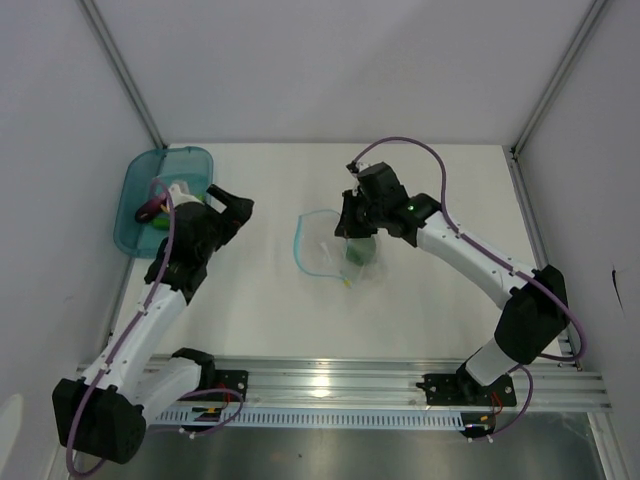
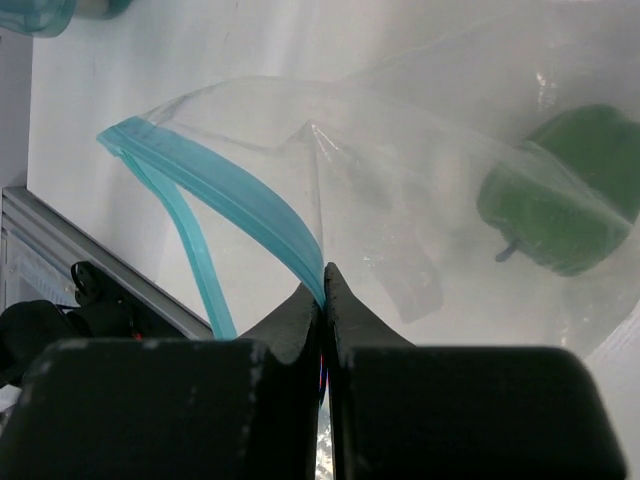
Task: Place the food in the zip-top bag and seal the zipper
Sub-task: Pick up the fake vegetable from the bin.
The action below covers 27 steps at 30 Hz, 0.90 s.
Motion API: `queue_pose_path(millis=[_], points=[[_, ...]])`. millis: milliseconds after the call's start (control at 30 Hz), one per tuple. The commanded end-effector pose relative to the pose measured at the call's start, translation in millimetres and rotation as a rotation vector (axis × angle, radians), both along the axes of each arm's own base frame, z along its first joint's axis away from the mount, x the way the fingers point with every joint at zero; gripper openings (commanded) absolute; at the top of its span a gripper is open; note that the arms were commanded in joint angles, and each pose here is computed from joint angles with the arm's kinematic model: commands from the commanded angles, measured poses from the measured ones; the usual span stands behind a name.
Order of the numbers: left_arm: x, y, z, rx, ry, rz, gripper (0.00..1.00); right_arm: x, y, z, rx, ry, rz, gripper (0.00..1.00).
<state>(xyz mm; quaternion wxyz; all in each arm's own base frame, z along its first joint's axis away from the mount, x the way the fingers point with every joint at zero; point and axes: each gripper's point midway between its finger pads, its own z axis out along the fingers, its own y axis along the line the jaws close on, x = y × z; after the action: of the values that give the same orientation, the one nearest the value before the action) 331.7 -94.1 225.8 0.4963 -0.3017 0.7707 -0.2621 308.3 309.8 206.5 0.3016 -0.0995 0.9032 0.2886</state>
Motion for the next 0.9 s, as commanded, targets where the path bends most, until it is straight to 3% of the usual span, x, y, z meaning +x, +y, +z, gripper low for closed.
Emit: queue_pose_path(millis=[0, 133, 267, 500, 667, 733, 767, 867], points=[[15.7, 36.6, 15.6, 0.038, -0.110, 0.147, 1.00, 2.4, -0.2, 18.3, 0.033, -0.070, 0.029, 0.00], [32.9, 80.8, 14.7, 0.068, -0.139, 0.228, 1.00, -0.8, -2.2, 12.6, 0.030, -0.066, 0.037, 0.00], [56.6, 101.2, 17.2, 0.062, -0.192, 0.163, 0.99, -3.2, 0.8, 10.7, 0.048, -0.064, 0.059, 0.00], [102.5, 156.7, -24.2, 0.075, -0.119, 0.161, 0.97, -3.7, 0.1, 0.4, 0.024, -0.061, 0.080, 0.00], [131.6, 180.7, -67.6, -0.026, -0.052, 0.094, 0.87, -5.2, -1.0, 1.2, 0.037, -0.084, 0.088, 0.00], [141.2, 189.1, -64.2, -0.057, -0.069, 0.071, 0.85, -7.2, -1.8, -0.4, 0.043, -0.083, 0.092, 0.00], [141.9, 188.8, -86.6, -0.086, -0.002, 0.058, 0.83, -7.5, -2.9, 1.2, 0.046, -0.089, 0.091, 0.00], [154.6, 201.9, -89.4, -0.037, 0.053, 0.067, 0.83, -8.2, -5.9, -3.5, 0.031, -0.085, 0.090, 0.00]])
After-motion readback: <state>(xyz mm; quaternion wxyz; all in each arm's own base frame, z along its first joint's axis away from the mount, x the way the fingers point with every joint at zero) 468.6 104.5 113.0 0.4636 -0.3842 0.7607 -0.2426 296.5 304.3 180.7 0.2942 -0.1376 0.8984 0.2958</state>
